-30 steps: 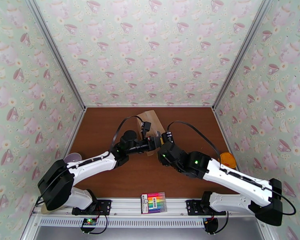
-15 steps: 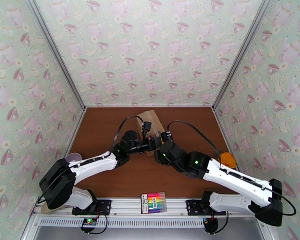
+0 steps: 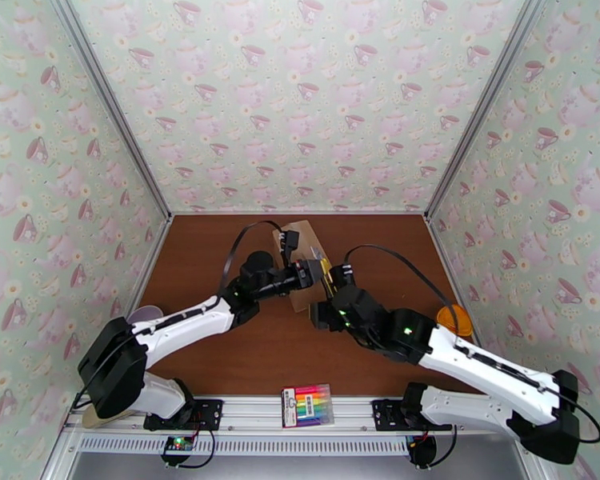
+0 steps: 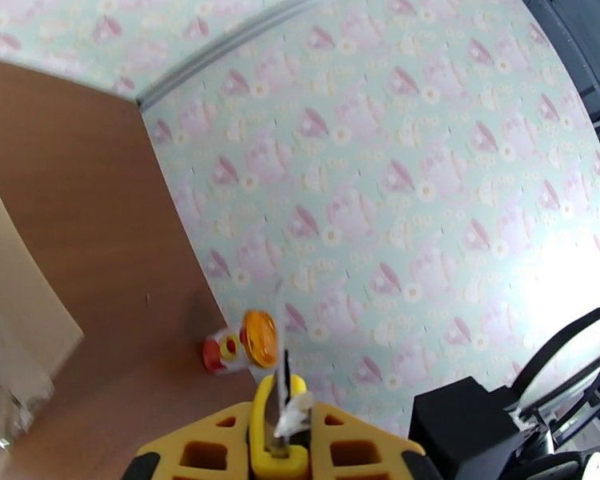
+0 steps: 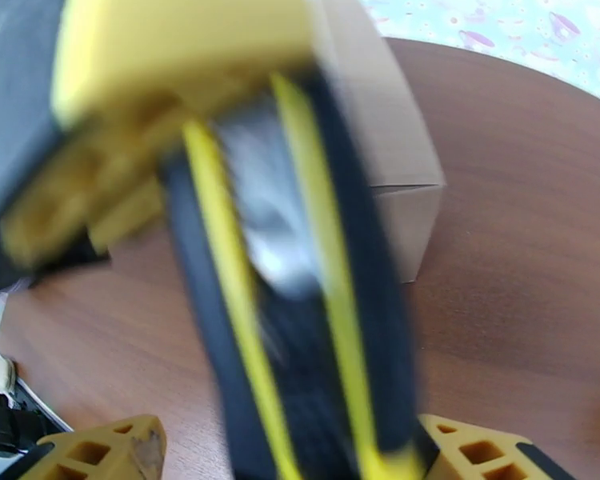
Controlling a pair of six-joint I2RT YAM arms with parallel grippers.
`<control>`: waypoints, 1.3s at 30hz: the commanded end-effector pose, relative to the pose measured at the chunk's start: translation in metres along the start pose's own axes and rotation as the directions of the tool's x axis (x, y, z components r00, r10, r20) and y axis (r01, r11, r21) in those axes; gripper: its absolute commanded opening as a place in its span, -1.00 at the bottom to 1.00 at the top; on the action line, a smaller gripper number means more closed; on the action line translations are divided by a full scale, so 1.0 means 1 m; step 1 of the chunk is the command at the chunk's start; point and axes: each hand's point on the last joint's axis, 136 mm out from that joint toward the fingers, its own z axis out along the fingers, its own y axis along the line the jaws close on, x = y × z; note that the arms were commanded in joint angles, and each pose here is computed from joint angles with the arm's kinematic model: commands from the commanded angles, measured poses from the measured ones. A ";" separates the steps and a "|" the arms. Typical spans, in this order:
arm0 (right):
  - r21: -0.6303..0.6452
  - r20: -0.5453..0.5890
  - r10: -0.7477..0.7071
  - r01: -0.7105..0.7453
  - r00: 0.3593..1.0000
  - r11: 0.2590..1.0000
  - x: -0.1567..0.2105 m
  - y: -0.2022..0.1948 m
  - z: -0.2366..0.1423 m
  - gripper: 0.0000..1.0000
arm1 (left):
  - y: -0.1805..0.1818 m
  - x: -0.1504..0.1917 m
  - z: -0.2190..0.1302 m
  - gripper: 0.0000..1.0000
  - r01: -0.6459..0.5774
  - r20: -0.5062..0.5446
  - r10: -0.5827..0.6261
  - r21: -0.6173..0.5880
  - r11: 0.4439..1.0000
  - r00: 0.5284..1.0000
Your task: Unpack the express box
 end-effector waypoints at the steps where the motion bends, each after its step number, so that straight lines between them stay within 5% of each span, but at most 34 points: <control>1: -0.029 0.063 0.060 -0.058 0.996 0.998 -0.017 -0.005 -0.010 0.72 | -0.015 -0.040 -0.005 -1.00 -0.074 0.097 0.076 -0.023 0.997 0.992; 10: -0.273 0.191 0.252 -0.195 0.949 0.942 -0.073 0.002 -0.023 0.78 | -0.008 -0.104 -0.030 -1.00 -0.099 0.240 0.138 -0.165 0.981 0.961; 20: -0.612 0.257 0.450 -0.216 0.855 0.761 -0.147 0.023 -0.031 0.78 | -0.045 -0.163 -0.066 -1.00 -0.110 0.456 0.212 -0.238 0.965 0.864; 39: -0.878 0.262 0.619 -0.084 0.740 0.472 -0.197 0.055 -0.040 0.78 | -0.106 -0.177 -0.071 -1.00 -0.119 0.621 0.159 -0.105 0.987 0.768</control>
